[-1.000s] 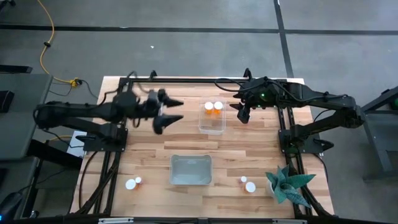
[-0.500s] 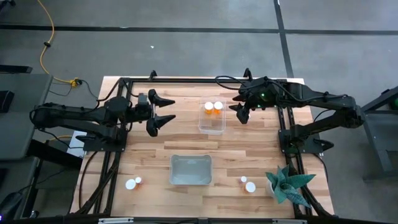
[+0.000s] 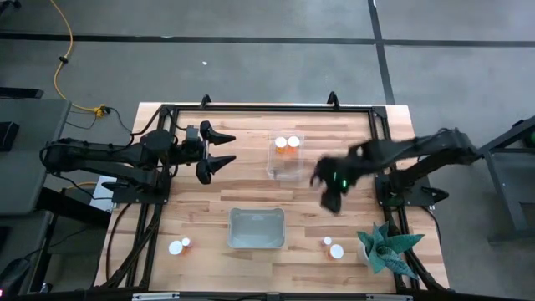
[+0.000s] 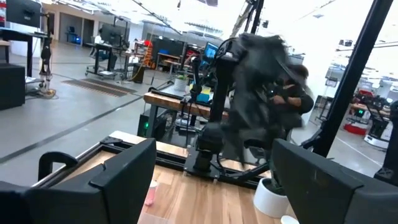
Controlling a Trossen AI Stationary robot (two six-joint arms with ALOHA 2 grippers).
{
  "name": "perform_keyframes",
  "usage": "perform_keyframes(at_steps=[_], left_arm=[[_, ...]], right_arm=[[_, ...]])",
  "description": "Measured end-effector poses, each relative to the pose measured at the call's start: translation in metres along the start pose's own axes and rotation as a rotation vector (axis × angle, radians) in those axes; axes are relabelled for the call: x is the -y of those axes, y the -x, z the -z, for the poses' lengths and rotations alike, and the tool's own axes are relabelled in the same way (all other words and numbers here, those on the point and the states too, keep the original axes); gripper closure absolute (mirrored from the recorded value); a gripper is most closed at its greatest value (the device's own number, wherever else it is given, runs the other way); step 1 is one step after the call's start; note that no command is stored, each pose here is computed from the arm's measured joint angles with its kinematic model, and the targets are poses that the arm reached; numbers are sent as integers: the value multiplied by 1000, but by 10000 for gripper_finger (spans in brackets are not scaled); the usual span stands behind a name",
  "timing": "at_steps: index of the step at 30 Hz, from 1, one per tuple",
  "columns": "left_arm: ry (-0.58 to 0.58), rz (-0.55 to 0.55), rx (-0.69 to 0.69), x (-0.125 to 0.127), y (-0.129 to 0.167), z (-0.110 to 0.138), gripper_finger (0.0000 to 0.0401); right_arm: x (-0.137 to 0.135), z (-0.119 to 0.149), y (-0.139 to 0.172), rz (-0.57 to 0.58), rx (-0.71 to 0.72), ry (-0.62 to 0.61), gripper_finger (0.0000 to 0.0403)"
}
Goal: Pick and place medicine bottles into bin by pill shape (circle, oval)
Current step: Put the bottom right orange pill bottle into the transparent bin
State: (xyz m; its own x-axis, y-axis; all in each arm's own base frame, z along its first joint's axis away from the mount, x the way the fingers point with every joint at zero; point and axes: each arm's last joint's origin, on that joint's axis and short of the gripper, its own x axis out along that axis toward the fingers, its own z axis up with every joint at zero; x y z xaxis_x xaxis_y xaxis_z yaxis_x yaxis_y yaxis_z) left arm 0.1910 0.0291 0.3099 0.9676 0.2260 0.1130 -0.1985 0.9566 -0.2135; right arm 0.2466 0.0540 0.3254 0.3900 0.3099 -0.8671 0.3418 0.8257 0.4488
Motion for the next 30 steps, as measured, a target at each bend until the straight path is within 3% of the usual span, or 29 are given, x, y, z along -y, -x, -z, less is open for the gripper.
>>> perform_keyframes(at_steps=[4,10,19,30], left_arm=[[1,0,0,0,0,0,91],[0,0,0,0,0,0,91],[3,0,0,0,0,0,91],[21,0,0,0,0,0,91]], right_arm=[[-28,29,-36,78,-194,-32,206],[-56,58,-75,171,-298,-151,206],[-69,76,-117,290,-336,-343,206],[-71,82,-137,335,-350,-330,205]])
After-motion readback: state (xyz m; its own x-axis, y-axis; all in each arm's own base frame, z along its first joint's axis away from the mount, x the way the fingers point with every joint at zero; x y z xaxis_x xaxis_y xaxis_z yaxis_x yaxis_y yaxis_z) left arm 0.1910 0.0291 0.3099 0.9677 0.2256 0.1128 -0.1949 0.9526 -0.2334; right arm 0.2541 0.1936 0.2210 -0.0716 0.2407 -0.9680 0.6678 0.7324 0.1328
